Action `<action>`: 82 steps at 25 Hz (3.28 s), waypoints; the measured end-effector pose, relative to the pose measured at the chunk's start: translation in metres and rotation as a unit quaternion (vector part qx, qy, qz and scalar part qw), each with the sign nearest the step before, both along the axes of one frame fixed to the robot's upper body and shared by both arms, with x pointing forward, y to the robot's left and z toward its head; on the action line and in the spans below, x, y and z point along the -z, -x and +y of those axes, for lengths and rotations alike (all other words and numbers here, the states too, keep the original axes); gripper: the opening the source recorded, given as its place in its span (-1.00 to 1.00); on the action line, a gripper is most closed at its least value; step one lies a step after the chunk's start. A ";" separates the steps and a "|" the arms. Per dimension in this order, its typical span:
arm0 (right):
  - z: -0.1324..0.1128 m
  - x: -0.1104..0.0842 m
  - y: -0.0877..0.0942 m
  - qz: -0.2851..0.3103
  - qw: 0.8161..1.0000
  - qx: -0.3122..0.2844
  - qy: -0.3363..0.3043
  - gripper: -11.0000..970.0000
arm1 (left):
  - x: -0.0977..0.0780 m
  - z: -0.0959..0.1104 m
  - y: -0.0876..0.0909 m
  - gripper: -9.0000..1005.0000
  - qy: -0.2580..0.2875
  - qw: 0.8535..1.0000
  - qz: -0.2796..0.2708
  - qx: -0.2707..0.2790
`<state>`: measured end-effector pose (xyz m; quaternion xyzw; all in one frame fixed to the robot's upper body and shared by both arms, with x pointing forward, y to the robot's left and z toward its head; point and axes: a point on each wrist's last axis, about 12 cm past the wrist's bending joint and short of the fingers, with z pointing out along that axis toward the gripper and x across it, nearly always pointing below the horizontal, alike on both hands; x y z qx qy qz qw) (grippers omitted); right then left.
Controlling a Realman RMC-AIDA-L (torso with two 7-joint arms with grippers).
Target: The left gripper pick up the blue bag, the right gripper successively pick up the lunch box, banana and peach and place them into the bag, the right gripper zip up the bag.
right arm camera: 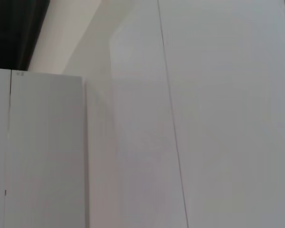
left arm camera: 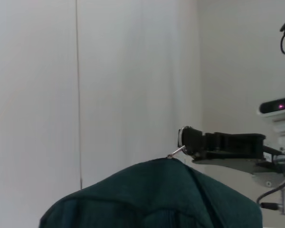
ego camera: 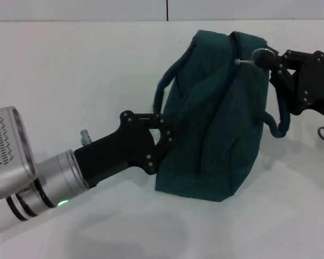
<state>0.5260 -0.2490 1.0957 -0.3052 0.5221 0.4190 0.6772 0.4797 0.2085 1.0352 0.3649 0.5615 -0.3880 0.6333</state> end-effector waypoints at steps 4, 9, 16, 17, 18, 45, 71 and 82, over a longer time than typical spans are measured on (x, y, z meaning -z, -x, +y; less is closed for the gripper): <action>-0.004 0.000 0.001 0.000 1.000 0.007 -0.005 -0.95 | 0.000 0.003 0.000 -0.89 0.001 1.000 -0.004 -0.010; -0.009 0.001 0.004 0.002 1.000 0.012 -0.006 -0.95 | 0.001 0.006 0.001 -0.89 0.001 1.000 -0.006 -0.017; -0.019 0.002 0.007 0.004 0.999 0.037 -0.013 -0.95 | 0.002 0.016 0.005 -0.89 0.001 0.999 -0.014 -0.042; -0.020 0.002 0.007 0.005 0.999 0.039 -0.013 -0.95 | 0.002 0.018 0.005 -0.89 0.000 0.999 -0.014 -0.047; -0.021 0.003 0.007 0.005 0.999 0.042 -0.013 -0.95 | 0.003 0.020 0.004 -0.89 -0.002 0.998 -0.012 -0.054; -0.044 0.022 0.025 0.047 0.993 0.103 -0.015 -0.85 | 0.006 0.039 -0.004 -0.89 -0.003 0.991 0.003 -0.136; -0.062 0.040 0.018 0.093 0.979 0.177 0.045 -0.04 | 0.004 0.033 -0.008 -0.89 -0.006 0.992 -0.005 -0.124; -0.039 0.036 -0.006 0.075 0.983 0.135 0.101 -0.12 | 0.003 0.031 -0.008 -0.89 -0.007 0.993 -0.005 -0.117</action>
